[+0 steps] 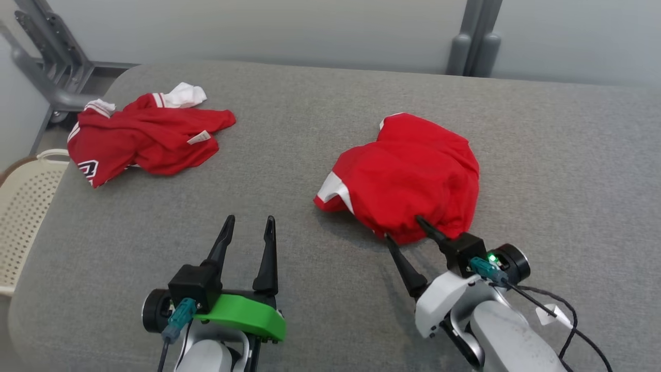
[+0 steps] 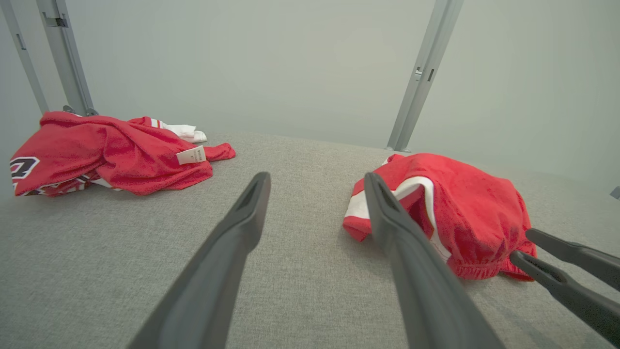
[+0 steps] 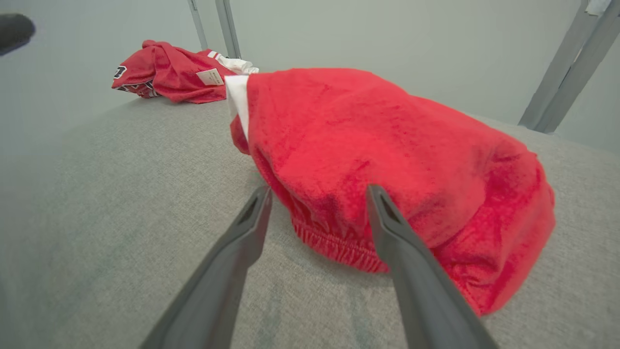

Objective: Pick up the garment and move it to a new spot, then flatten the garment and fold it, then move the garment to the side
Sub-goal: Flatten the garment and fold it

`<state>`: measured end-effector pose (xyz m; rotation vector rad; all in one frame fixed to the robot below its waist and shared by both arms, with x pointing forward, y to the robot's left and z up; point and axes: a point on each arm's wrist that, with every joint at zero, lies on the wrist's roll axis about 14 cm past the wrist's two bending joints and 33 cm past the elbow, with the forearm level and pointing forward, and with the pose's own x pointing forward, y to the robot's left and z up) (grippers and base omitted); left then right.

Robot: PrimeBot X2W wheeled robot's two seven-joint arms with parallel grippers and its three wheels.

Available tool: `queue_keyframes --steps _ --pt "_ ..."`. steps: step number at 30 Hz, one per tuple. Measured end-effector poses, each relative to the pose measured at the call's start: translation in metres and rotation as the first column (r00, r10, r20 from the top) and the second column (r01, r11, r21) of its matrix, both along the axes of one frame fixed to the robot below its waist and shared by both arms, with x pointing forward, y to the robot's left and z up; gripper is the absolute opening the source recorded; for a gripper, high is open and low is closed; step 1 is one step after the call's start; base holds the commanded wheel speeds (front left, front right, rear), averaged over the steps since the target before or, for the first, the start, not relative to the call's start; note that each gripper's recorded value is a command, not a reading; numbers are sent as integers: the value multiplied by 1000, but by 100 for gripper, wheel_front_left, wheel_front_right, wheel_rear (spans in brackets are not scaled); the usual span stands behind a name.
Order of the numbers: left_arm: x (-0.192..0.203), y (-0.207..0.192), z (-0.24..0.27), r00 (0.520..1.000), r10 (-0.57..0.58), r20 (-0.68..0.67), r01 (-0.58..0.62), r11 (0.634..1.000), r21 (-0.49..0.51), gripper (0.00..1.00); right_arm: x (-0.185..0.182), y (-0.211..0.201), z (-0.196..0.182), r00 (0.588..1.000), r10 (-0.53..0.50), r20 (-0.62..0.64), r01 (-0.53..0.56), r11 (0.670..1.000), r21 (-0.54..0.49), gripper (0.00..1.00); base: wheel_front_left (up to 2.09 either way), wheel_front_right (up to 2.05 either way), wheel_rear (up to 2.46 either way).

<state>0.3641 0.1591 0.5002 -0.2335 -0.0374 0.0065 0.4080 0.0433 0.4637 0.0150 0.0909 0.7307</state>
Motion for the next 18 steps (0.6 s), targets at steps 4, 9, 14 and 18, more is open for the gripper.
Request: queue_keyframes --steps 4,9,14,18 --pt "-1 8 3 1000 30 7 -30 1000 -7 100 10 6 -12 1000 27 9 -27 997 -78 100 0 0 0" --pt "-4 19 -1 997 72 -10 -72 997 -11 100 19 13 -38 998 60 -28 -64 984 -168 62 0 0 0" --pt "-4 30 -4 994 110 -25 -111 994 -8 100 31 13 -43 998 35 -48 -42 988 -145 0 0 0 0" --pt "-2 29 -8 994 109 -34 -109 994 -10 100 39 4 -35 999 -7 -34 3 994 -112 0 0 0 0"
